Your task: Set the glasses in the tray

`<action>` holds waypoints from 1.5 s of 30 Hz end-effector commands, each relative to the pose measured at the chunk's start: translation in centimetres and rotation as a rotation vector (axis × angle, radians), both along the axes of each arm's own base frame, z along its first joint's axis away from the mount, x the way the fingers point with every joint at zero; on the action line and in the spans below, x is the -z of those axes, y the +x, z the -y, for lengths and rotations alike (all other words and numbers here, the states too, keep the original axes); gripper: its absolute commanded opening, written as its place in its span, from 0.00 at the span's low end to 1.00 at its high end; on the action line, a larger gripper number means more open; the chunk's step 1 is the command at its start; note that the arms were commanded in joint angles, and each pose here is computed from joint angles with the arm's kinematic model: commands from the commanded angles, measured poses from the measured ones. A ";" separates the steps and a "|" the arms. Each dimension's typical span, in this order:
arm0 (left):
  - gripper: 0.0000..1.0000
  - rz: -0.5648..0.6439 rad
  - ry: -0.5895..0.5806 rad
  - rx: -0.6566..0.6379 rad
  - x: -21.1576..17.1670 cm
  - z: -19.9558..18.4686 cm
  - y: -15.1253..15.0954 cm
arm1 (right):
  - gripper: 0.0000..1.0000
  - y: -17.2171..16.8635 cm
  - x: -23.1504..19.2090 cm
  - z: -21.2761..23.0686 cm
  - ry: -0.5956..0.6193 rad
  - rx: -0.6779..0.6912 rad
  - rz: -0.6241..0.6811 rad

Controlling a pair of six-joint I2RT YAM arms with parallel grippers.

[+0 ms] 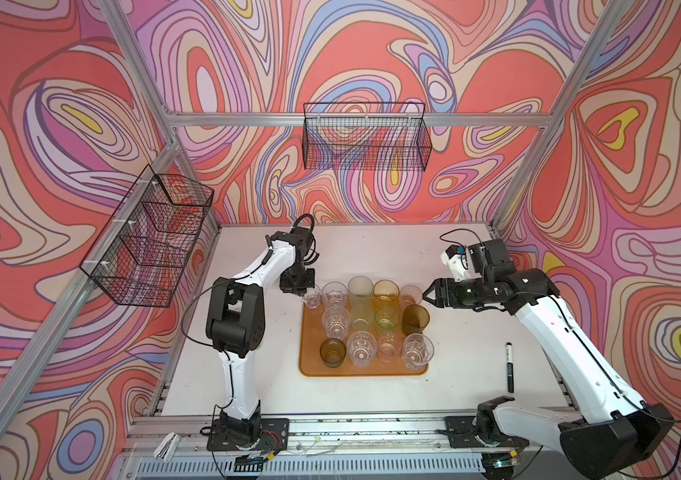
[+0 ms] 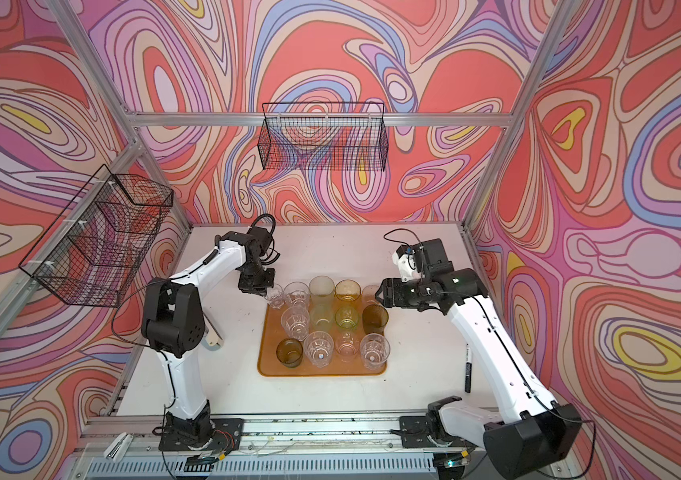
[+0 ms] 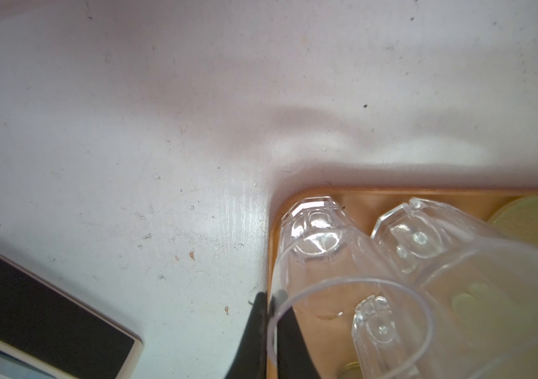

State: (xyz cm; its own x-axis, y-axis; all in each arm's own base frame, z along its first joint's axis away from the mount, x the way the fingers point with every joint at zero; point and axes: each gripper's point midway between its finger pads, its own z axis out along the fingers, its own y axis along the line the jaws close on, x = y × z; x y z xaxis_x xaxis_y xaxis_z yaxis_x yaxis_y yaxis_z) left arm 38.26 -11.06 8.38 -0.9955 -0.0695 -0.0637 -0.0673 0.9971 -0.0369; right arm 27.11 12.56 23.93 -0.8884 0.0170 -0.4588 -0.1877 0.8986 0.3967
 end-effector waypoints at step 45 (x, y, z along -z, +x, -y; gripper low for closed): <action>0.95 0.434 -0.022 0.077 -16.0 -1.7 -1.2 | 0.93 4.8 -5.1 4.4 -0.130 0.235 0.366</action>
State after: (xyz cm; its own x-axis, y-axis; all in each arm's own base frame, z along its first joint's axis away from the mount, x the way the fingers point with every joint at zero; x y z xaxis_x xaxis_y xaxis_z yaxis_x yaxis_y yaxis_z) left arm 36.88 -9.69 23.13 -0.9083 -0.0428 -0.4161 -0.0074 0.9962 -0.0863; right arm 30.84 9.72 27.91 -0.7149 0.0870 -0.6938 -0.1423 0.9534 0.2661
